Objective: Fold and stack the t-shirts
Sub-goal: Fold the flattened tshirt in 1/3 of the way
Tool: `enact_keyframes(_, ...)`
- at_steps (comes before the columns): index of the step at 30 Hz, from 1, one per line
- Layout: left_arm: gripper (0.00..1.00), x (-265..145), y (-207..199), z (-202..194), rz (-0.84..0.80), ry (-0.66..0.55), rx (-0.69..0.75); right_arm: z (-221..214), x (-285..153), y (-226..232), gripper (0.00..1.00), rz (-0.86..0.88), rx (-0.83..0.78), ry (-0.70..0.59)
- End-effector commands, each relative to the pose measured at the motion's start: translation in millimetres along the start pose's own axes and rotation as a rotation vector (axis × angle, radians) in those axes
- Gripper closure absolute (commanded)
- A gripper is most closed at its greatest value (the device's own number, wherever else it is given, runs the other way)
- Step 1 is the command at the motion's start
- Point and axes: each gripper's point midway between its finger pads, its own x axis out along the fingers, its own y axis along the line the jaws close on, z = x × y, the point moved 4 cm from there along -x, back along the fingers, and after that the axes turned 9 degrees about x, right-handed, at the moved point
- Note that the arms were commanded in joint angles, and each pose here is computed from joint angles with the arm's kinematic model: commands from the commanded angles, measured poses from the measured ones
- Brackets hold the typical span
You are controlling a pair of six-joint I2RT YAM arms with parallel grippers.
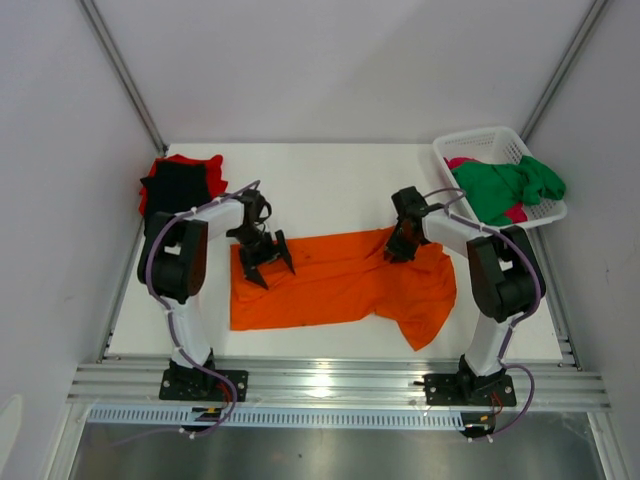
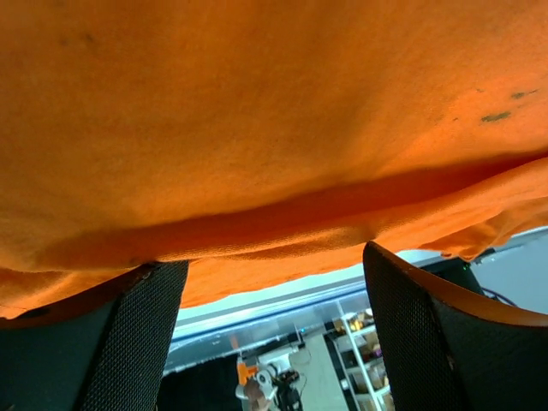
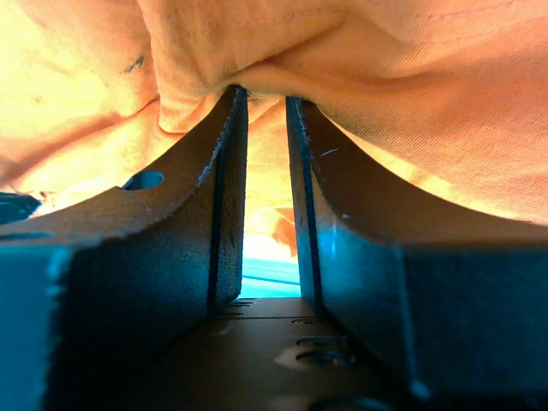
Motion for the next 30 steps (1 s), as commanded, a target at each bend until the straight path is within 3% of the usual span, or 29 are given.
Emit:
enact_keyframes(1,0.14,14,5,-1,0.013,0.040,0.014,4,4,-15,0.75,-0.063,0.016,0.022)
enact_keyframes(19,0.17,-18,18,22,0.027,-0.029,0.001,29,3,-32,0.75,-0.085,0.055,0.050)
enact_keyframes(30,0.17,-61,43,68,-0.014,-0.113,-0.108,48,7,-28,0.75,-0.076,0.061,0.049)
